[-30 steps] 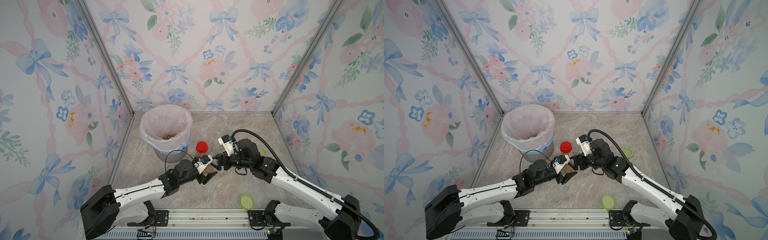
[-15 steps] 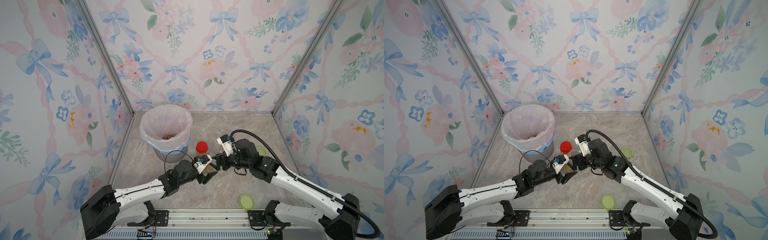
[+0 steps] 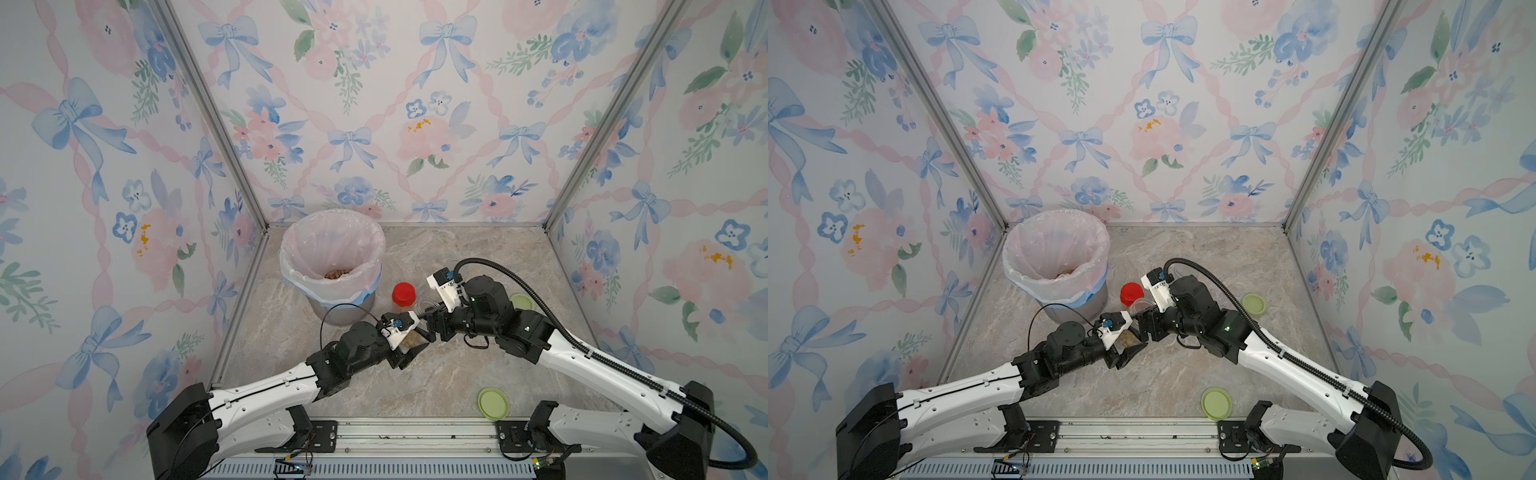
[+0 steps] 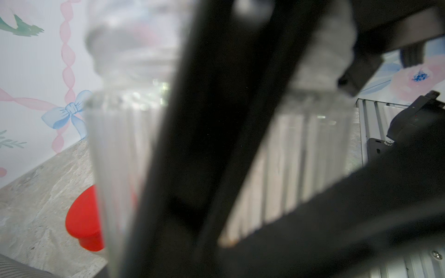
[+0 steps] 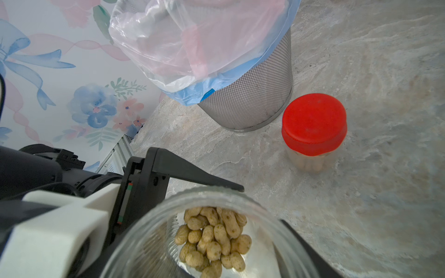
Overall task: Empty moldy peanuts from jars
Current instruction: Pour the moldy peanuts from the jar into the trash bin.
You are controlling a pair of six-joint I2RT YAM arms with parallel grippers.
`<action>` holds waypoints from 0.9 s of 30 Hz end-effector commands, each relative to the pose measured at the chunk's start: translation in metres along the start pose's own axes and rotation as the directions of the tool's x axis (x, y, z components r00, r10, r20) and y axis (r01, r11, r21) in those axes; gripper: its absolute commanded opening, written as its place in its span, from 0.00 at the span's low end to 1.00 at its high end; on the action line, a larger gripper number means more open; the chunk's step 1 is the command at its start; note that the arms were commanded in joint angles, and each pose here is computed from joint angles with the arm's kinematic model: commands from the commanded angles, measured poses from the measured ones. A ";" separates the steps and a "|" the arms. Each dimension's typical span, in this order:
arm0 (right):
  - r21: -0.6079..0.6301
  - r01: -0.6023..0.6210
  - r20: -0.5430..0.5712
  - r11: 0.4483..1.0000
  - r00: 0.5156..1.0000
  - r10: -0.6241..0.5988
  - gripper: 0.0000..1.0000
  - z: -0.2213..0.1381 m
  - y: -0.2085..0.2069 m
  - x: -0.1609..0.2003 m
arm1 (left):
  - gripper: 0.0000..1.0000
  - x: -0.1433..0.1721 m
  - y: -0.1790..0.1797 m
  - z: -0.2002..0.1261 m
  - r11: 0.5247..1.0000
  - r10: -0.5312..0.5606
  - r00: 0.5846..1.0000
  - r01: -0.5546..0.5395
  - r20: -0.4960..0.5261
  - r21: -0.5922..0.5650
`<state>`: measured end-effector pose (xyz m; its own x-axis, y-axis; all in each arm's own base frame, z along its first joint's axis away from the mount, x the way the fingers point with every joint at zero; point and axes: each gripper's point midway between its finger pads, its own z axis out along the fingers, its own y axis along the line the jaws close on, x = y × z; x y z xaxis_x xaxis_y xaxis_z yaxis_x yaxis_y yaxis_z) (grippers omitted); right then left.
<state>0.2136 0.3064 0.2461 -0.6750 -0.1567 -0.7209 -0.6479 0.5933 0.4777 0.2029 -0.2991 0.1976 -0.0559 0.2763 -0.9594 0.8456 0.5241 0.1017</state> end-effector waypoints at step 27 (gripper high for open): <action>-0.091 -0.036 0.096 0.995 0.994 0.045 0.98 -0.016 -0.003 -0.054 | 0.00 -0.104 0.031 -0.032 0.987 0.154 0.976 -0.143 0.152 -0.079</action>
<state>0.2522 0.2900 0.2935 -0.6449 -0.0502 -0.7626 -0.6388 0.5831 0.5018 0.2230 -0.2796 0.2502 0.0302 0.3645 -0.9307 0.7947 0.5560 0.2436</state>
